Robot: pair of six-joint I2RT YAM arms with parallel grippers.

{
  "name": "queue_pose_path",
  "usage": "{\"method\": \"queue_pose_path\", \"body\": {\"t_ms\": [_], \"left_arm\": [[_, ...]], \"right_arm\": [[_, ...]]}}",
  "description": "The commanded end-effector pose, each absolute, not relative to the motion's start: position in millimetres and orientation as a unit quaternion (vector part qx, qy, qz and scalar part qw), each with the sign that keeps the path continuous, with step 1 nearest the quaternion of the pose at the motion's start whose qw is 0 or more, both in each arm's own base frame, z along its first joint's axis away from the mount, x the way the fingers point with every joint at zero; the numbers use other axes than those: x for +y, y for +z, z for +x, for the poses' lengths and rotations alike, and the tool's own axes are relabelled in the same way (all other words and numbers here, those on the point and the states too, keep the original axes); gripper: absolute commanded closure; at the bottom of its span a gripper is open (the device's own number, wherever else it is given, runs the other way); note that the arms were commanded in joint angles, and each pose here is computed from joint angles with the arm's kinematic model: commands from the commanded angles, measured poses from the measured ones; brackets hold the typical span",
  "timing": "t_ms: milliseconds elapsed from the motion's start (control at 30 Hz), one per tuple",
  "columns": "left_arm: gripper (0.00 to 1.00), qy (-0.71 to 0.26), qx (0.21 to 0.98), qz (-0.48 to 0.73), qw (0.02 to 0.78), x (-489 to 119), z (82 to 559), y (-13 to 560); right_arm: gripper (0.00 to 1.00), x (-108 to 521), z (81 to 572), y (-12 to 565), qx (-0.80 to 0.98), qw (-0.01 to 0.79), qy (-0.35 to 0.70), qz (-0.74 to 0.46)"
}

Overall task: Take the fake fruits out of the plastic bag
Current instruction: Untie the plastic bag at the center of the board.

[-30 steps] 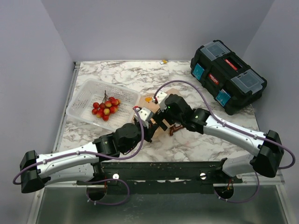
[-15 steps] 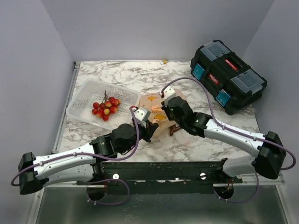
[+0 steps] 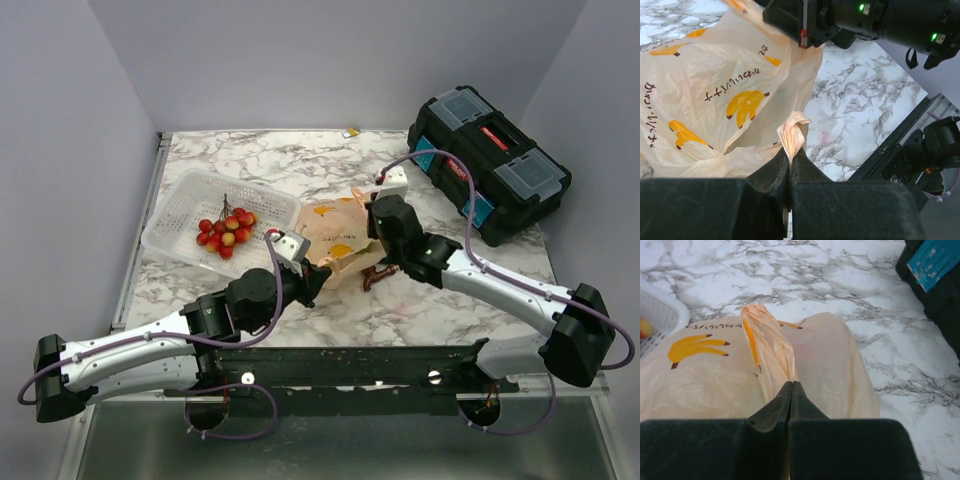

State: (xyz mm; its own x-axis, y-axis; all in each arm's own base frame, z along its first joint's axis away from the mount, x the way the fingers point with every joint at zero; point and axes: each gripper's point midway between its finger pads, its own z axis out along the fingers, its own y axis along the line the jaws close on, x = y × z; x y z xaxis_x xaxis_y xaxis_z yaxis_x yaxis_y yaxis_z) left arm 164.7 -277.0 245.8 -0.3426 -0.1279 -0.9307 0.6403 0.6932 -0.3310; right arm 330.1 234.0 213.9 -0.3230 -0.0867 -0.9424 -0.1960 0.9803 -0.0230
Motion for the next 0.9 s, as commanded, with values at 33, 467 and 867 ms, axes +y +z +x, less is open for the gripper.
{"method": "queue_pose_path", "body": {"t_ms": [33,467,867], "left_arm": [[1.00,-0.342,0.760,0.154,0.530,-268,162,227],[1.00,-0.325,0.801,0.080,0.496,-246,162,196],[1.00,-0.369,0.796,0.036,0.478,-224,147,200]], "right_arm": [[0.99,189,340,232,0.807,0.583,0.061,0.064],[0.99,135,316,236,0.728,0.606,0.189,0.258],[0.99,135,367,262,0.769,0.578,0.187,0.198]]}}
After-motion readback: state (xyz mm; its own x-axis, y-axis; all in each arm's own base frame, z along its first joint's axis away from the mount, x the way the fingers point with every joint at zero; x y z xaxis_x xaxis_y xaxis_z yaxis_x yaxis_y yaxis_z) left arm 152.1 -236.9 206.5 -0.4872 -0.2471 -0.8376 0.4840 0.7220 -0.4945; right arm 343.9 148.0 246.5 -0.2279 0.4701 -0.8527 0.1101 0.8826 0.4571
